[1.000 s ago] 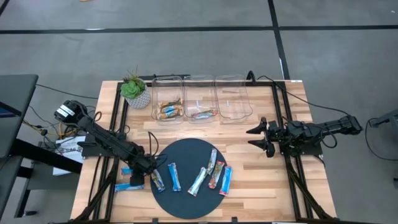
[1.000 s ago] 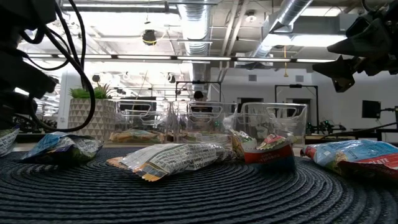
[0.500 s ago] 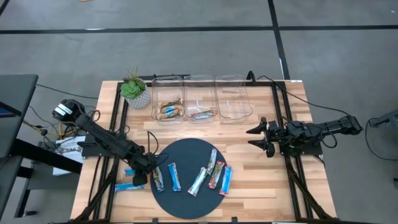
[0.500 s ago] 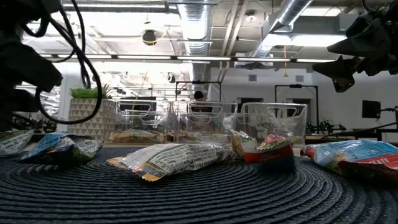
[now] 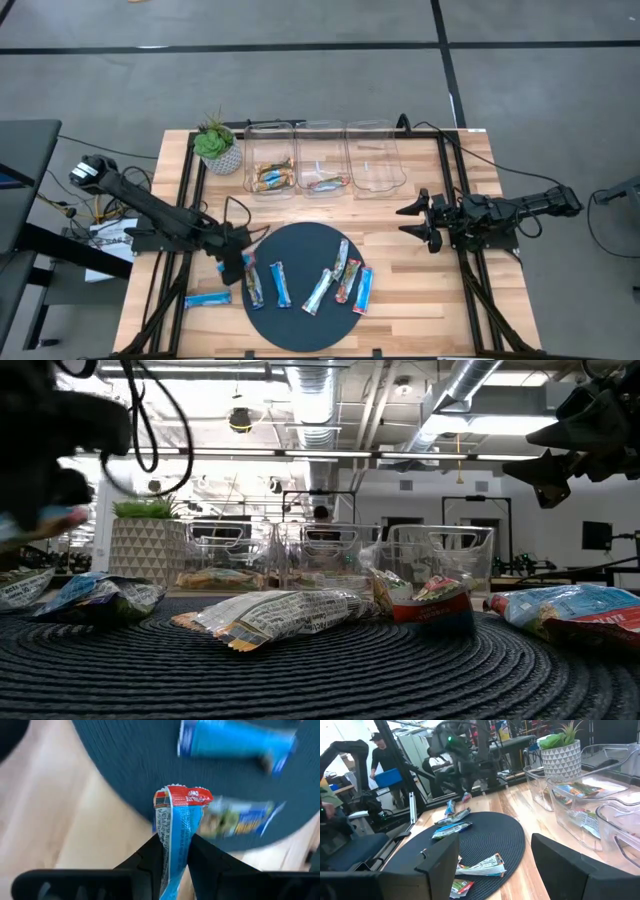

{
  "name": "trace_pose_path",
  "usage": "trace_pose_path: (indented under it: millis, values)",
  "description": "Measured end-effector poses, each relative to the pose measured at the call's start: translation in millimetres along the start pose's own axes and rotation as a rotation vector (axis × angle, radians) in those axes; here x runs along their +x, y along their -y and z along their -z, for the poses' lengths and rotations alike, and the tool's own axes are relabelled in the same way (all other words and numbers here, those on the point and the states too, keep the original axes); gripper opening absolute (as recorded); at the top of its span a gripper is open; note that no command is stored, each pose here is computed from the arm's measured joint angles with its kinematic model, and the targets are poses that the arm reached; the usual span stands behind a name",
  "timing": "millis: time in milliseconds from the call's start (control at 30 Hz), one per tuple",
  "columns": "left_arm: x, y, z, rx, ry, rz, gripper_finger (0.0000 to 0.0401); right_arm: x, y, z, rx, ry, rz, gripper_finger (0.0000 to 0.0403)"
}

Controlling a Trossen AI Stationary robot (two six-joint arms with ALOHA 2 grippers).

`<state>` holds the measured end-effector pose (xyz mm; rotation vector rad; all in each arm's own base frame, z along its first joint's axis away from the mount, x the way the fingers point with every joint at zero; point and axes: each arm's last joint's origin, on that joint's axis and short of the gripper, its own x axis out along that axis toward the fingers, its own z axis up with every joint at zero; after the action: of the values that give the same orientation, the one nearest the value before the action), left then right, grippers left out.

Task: Pick and place Granola Bars by type
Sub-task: Put the red bar into the center transparent bin

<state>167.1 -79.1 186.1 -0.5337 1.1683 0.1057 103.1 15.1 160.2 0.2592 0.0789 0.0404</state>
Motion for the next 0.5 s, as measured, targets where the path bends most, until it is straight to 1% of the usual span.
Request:
trace_pose_path:
  millis: [200,500]
  values:
    - [-15,-2,-17,-0.055,0.246,0.026,0.0072,0,0,0,0.000,0.000,0.000,0.0244]
    - [-29,3,-51,-0.069,0.629,0.076,0.0073,0,0,0,0.000,0.000,0.000,0.0244]
